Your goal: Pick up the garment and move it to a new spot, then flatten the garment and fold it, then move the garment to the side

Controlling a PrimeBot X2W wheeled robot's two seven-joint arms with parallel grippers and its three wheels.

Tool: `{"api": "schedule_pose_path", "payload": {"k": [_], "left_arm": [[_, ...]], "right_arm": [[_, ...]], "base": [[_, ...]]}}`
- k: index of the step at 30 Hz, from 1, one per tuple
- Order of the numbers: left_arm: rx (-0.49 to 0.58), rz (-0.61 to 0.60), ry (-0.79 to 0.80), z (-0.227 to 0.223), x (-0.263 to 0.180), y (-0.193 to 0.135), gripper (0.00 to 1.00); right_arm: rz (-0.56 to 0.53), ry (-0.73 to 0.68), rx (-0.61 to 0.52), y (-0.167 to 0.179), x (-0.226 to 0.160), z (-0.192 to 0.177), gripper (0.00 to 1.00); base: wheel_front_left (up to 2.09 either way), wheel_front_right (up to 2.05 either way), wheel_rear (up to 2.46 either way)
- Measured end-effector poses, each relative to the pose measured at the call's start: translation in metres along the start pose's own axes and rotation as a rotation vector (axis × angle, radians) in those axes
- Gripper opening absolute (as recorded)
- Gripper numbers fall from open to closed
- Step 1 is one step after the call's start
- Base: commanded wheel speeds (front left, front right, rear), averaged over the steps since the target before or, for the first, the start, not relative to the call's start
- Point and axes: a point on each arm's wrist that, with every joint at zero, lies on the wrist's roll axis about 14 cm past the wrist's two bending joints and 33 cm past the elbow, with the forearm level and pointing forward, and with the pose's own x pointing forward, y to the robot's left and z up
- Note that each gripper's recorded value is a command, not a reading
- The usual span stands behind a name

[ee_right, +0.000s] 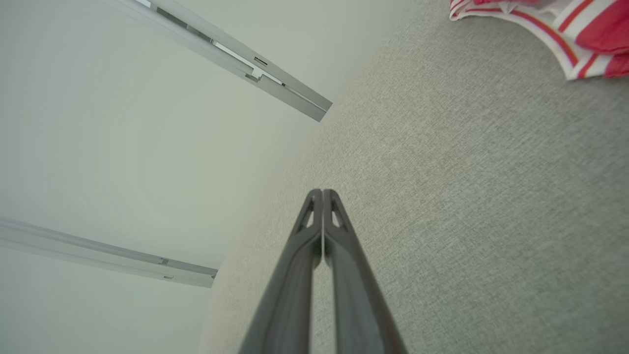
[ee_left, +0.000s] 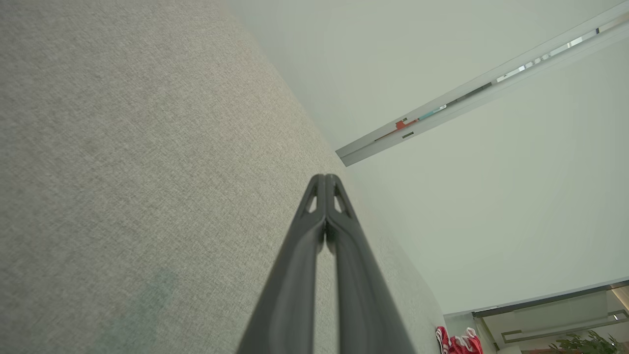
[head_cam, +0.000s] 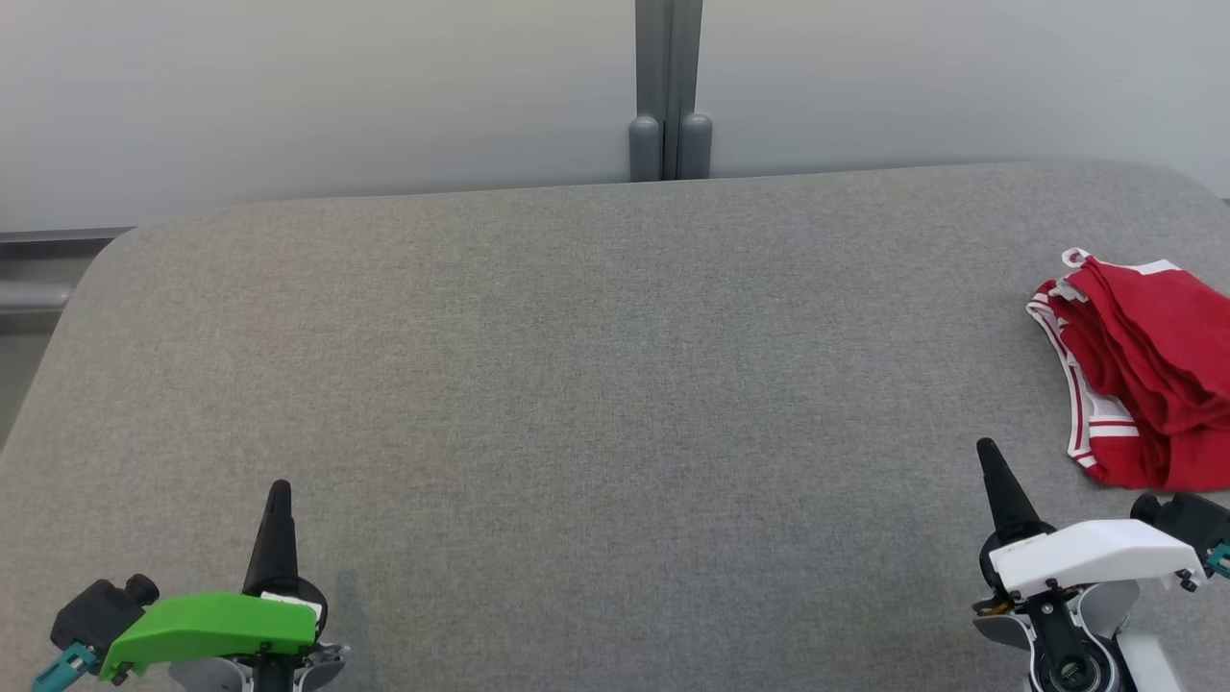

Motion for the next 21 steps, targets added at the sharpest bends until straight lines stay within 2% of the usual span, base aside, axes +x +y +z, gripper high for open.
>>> {"api": "schedule_pose_path", "payload": {"k": [21], "left_arm": [[-0.189,-0.02,0.006,0.005,0.0051,-0.0068,0.0]], "right_arm": [[0.013,-0.024,0.22,0.0016,0.0009,0.0085,0.0]], "base": [[0.0,0.0,0.0]]}}
